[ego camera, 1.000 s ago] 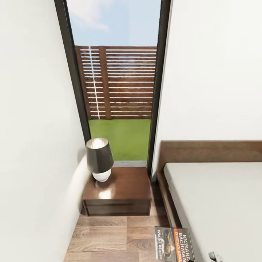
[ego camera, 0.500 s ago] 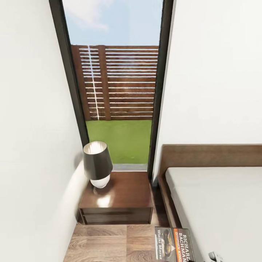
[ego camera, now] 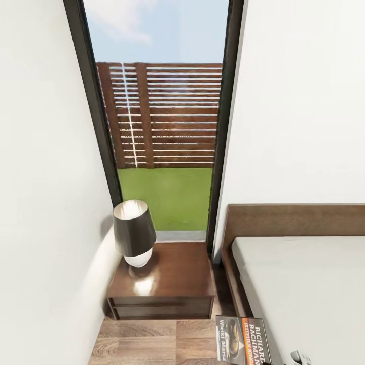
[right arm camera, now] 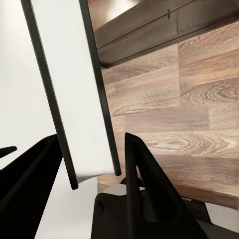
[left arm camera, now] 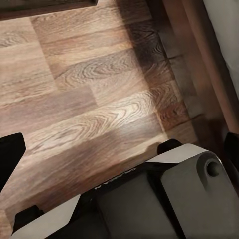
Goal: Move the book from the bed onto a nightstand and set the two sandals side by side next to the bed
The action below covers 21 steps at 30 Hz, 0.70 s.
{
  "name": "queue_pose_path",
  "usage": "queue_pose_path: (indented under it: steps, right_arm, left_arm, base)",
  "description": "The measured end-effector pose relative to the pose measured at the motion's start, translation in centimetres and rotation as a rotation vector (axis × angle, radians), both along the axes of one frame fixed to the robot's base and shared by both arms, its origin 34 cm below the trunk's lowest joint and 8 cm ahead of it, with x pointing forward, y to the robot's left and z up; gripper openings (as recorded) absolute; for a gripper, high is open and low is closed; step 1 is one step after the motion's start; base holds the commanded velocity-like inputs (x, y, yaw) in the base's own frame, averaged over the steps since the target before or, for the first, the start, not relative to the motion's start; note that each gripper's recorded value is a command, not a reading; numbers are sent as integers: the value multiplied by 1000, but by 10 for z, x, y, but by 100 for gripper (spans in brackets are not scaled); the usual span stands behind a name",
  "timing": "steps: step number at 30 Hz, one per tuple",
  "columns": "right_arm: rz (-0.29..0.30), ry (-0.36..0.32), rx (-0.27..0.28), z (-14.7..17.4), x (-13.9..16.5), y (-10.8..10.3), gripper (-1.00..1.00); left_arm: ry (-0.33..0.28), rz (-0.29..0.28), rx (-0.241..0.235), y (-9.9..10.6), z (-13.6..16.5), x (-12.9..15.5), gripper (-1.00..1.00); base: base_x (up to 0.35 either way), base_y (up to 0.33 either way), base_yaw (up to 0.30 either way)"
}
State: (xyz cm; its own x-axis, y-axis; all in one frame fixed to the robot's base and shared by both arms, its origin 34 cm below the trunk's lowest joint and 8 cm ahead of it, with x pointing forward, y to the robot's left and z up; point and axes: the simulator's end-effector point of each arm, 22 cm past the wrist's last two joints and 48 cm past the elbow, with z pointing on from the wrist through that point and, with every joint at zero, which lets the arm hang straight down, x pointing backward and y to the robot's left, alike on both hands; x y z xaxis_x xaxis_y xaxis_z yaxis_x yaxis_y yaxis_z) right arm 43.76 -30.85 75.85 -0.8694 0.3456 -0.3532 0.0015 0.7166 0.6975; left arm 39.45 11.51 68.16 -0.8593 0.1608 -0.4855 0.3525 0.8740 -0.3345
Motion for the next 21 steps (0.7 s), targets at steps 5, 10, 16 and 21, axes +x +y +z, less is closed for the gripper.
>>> queue_pose_path:
  steps: [5, 10, 16, 21]
  right_arm:
    - [0, 0, 0, 0, 0, 0, -100]
    - [2, 1, -1, 0, -1, 0, -100]
    - [3, 1, -1, 0, -1, 0, -100]
    - [4, 1, -2, 0, -1, 0, -100]
  left_arm:
    - [0, 0, 0, 0, 0, 0, 100]
    - [1, 0, 0, 0, 0, 0, 100]
    - [1, 0, 0, 0, 0, 0, 100]
    - [1, 0, 0, 0, 0, 0, 100]
  base:
    - [236, 0, 0]
    - [302, 0, 0]
    - [309, 0, 0]
    - [312, 0, 0]
